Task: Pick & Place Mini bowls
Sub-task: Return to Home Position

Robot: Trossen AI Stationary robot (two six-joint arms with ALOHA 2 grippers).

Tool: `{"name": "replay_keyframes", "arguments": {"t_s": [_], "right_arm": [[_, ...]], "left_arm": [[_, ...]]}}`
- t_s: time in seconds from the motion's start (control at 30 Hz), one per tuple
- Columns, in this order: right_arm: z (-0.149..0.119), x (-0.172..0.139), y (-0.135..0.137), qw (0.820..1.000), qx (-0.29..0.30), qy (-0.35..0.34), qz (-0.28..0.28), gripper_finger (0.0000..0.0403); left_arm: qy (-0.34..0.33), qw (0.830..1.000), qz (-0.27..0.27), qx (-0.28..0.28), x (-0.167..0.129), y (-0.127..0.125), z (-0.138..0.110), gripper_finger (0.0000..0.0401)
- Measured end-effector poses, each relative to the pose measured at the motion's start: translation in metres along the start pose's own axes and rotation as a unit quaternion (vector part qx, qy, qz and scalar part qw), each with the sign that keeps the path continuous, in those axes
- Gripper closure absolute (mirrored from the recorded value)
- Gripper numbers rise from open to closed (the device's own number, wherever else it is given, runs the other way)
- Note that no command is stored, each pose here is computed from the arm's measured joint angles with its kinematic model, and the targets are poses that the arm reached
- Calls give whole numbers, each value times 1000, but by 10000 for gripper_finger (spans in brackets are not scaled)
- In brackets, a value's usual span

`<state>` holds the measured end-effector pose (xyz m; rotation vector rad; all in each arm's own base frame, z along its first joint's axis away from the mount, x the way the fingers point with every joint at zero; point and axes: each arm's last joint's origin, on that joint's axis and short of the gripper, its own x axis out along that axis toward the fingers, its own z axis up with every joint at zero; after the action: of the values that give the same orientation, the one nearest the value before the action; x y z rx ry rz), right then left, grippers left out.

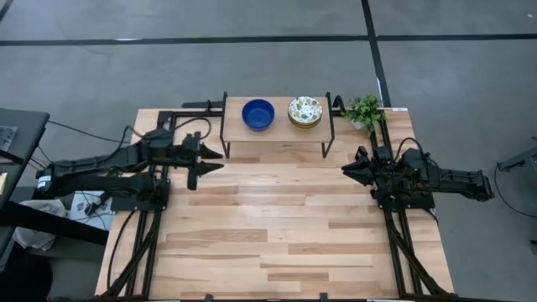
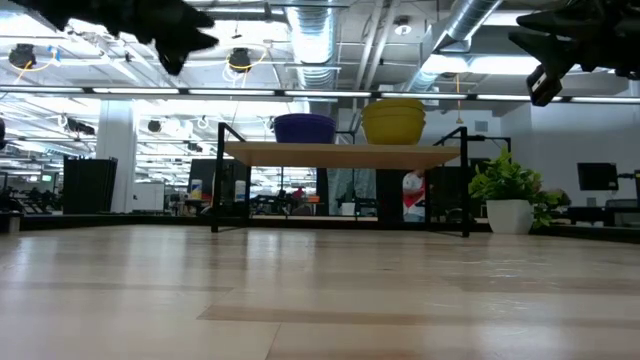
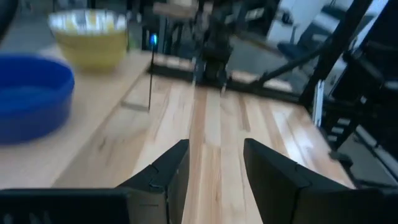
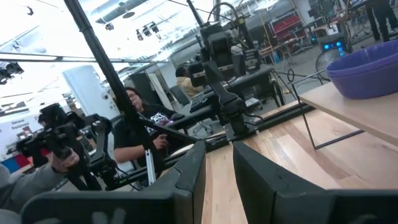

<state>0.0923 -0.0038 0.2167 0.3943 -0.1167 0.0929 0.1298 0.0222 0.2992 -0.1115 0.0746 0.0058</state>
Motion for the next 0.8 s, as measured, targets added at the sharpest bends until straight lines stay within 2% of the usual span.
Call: {"name": "replay_keyframes", "arguments": {"t_s": [0.17, 0.3, 0.43, 0.8], "right_arm": [[0, 0, 0, 1000, 0, 0, 1, 331], [0, 0, 0, 1000, 0, 0, 1, 331], [0, 0, 0, 1000, 0, 0, 1, 331], [0, 0, 0, 1000, 0, 0, 1, 331]], "left_arm": [[-66, 998, -5, 14, -27, -6, 0, 252], [-95, 995, -11, -14, -42, -8, -11, 252], [-85, 995, -27, -45, -43, -7, -34, 252], [-135, 989, -50, -29, -51, -8, -67, 251]]}}
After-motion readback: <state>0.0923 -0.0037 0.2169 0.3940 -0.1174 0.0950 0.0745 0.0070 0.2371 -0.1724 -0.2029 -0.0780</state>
